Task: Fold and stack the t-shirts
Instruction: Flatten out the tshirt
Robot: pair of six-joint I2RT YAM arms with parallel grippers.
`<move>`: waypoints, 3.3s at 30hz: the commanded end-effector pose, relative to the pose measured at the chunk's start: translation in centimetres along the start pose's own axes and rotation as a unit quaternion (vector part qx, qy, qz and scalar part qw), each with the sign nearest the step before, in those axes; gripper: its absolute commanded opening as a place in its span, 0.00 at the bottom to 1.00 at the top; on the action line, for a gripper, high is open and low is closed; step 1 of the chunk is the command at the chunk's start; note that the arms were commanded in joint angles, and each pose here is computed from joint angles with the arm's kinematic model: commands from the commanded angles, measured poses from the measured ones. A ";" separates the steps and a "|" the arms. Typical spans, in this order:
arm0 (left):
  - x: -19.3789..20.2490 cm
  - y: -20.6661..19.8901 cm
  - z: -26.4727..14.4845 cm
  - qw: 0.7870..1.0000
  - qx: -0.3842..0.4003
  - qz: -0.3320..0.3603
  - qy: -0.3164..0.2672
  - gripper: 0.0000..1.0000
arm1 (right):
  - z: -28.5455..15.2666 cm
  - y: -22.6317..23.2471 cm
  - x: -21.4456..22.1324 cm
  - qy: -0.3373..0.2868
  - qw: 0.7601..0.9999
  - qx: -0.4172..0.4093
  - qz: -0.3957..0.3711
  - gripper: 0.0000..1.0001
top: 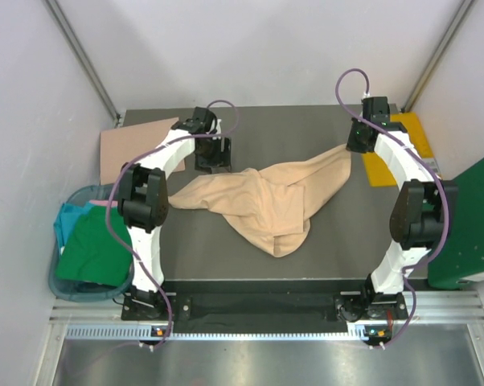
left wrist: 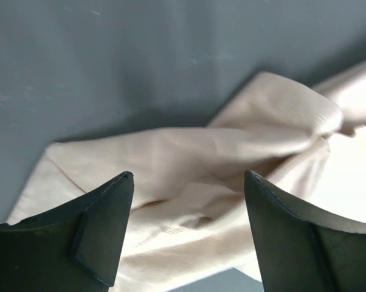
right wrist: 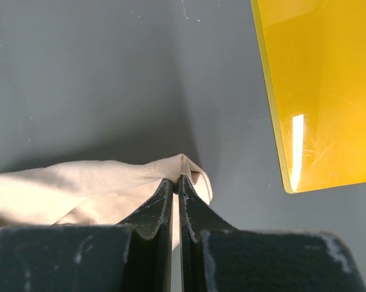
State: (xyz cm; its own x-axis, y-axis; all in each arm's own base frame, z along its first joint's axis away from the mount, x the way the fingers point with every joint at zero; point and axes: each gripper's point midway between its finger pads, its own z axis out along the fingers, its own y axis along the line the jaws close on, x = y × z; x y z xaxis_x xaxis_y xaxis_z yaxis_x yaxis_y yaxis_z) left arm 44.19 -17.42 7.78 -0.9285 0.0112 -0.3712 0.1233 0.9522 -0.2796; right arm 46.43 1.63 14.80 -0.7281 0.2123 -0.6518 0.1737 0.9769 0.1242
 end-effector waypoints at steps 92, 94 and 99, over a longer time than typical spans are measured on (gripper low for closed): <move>-0.2 -6.7 3.1 0.998 0.003 0.047 0.047 0.00 | 4.6 -0.1 2.9 0.048 0.998 -0.018 0.024 0.00; -1.4 -6.6 1.8 0.998 -0.012 0.050 0.020 0.00 | 4.5 -0.1 2.9 0.047 0.998 -0.019 0.024 0.00; -4.9 -5.6 -3.5 0.996 -0.049 0.045 -0.058 0.00 | 4.4 -0.1 3.1 0.047 0.998 -0.019 0.026 0.00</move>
State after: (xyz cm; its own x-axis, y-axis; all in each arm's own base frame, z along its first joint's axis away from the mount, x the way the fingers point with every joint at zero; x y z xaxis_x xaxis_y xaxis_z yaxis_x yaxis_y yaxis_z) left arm 44.27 -24.02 5.15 -0.9482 0.1360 -0.2870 0.2017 0.9560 -0.2132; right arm 46.26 2.49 6.47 -0.8310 0.2453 -0.4993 0.1913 0.9688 0.1576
